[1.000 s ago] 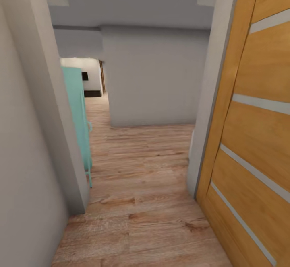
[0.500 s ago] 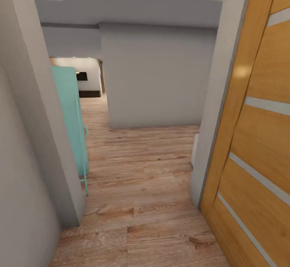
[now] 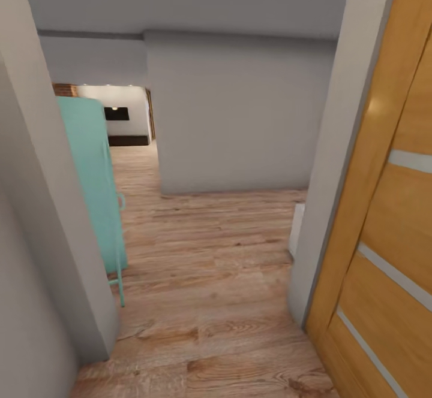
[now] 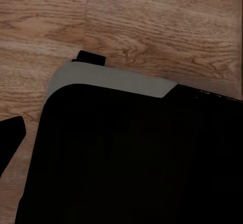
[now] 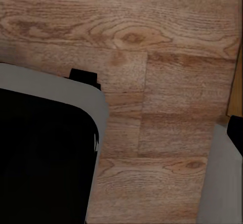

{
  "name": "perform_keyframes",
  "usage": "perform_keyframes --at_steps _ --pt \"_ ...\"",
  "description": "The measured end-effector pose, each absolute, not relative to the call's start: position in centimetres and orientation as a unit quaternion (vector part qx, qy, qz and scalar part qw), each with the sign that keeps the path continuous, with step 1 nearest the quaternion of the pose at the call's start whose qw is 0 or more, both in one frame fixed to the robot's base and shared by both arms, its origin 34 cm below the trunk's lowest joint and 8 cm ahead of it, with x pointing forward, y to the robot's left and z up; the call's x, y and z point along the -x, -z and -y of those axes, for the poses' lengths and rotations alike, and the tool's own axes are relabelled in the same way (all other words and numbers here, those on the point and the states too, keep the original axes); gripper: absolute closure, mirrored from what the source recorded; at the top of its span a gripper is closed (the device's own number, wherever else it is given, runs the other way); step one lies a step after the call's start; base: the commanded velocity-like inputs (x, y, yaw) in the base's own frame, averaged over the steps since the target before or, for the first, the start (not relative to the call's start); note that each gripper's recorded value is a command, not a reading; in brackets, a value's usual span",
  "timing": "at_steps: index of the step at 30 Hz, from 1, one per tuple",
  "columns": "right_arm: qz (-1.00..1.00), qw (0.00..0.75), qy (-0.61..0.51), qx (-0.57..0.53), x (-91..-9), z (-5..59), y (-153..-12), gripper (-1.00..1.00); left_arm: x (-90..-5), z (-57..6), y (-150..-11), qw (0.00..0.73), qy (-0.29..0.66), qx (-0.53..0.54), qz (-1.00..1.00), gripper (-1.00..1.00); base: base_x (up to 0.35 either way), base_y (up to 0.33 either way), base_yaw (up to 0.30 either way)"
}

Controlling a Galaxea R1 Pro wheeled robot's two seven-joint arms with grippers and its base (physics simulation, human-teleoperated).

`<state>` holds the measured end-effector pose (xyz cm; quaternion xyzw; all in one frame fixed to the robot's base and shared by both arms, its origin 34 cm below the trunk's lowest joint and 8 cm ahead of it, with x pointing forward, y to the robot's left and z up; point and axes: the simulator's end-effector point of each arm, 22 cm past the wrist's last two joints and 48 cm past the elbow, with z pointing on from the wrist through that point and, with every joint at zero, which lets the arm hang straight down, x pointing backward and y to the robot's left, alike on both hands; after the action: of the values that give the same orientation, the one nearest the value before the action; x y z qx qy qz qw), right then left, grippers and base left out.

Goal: Move the two storage containers from the living room to the garage. In the garage, place one container on the floor and stack the other container on top of it (either order is fine).

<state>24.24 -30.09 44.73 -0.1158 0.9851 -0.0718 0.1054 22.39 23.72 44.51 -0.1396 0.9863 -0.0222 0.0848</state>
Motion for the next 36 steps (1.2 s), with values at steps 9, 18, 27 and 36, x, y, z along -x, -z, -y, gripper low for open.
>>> perform_keyframes --at_steps 9,18,27,36 --pt "-0.985 0.109 0.071 0.115 -24.38 29.84 -44.74 -1.00 -22.45 -23.57 -44.53 0.085 0.023 0.140 -0.986 -1.00 0.327 0.000 0.000" --pt "-0.986 0.111 0.068 0.104 -24.48 29.89 -44.76 -1.00 -22.41 -23.48 -44.52 0.084 0.024 0.140 -0.986 -1.00 0.327 0.000 0.180" --pt "-0.986 0.111 0.071 0.107 -24.47 29.98 -44.77 -1.00 -22.42 -23.46 -44.52 0.084 0.024 0.140 -0.986 -1.00 0.327 0.000 0.148" --pt "-0.985 0.106 0.072 0.116 -24.31 30.19 -44.74 -1.00 -22.42 -23.37 -44.52 0.084 0.024 0.140 -0.986 -1.00 0.327 0.000 0.011"
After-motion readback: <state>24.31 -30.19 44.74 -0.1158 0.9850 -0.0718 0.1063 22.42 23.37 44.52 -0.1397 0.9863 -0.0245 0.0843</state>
